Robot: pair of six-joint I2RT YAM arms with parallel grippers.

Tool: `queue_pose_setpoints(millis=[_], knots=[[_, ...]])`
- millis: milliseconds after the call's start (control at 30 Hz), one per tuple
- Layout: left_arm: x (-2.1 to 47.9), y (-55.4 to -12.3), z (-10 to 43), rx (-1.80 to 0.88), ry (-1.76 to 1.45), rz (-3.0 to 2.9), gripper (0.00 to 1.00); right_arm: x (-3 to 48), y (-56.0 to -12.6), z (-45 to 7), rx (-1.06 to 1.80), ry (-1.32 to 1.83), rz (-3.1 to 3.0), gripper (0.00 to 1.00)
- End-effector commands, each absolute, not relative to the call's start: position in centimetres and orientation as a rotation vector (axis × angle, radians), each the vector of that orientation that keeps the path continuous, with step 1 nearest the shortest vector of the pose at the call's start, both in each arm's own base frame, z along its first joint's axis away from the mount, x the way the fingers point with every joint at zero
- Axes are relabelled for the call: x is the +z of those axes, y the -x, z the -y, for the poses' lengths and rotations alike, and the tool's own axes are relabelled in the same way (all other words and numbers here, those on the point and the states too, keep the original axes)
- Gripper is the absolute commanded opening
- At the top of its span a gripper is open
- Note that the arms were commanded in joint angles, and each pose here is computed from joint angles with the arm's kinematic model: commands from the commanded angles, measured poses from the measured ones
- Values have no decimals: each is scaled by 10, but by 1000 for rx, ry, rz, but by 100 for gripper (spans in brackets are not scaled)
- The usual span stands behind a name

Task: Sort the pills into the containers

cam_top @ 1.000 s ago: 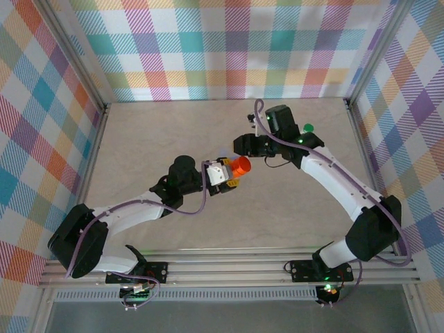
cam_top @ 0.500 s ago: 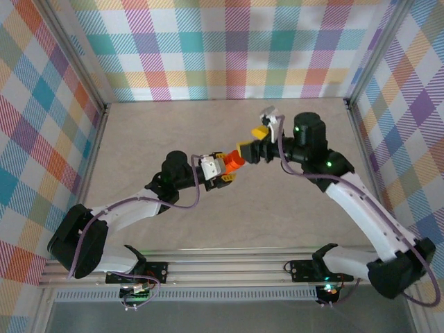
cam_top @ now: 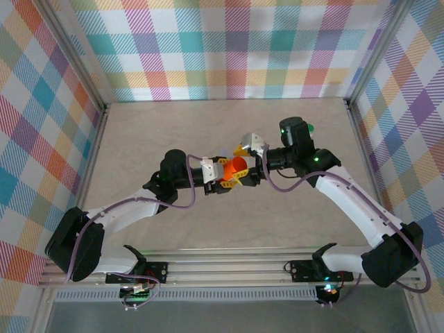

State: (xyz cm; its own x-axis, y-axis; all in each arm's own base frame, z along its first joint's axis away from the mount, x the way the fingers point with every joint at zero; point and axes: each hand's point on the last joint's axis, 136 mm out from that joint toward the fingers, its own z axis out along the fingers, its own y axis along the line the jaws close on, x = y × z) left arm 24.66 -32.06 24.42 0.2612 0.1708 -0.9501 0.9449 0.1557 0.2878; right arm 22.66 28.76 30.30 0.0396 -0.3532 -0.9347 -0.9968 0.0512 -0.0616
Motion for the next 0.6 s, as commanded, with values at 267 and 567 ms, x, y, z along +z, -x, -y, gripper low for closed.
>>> queue_pose_setpoints(millis=[267, 567], knots=[[273, -242, 322, -800, -1321, -1103, 0, 316, -208, -295, 1113, 1480, -1378, 36], [270, -259, 318, -631, -1270, -1144, 0, 312, -242, -311, 1403, 1060, -1764, 9]])
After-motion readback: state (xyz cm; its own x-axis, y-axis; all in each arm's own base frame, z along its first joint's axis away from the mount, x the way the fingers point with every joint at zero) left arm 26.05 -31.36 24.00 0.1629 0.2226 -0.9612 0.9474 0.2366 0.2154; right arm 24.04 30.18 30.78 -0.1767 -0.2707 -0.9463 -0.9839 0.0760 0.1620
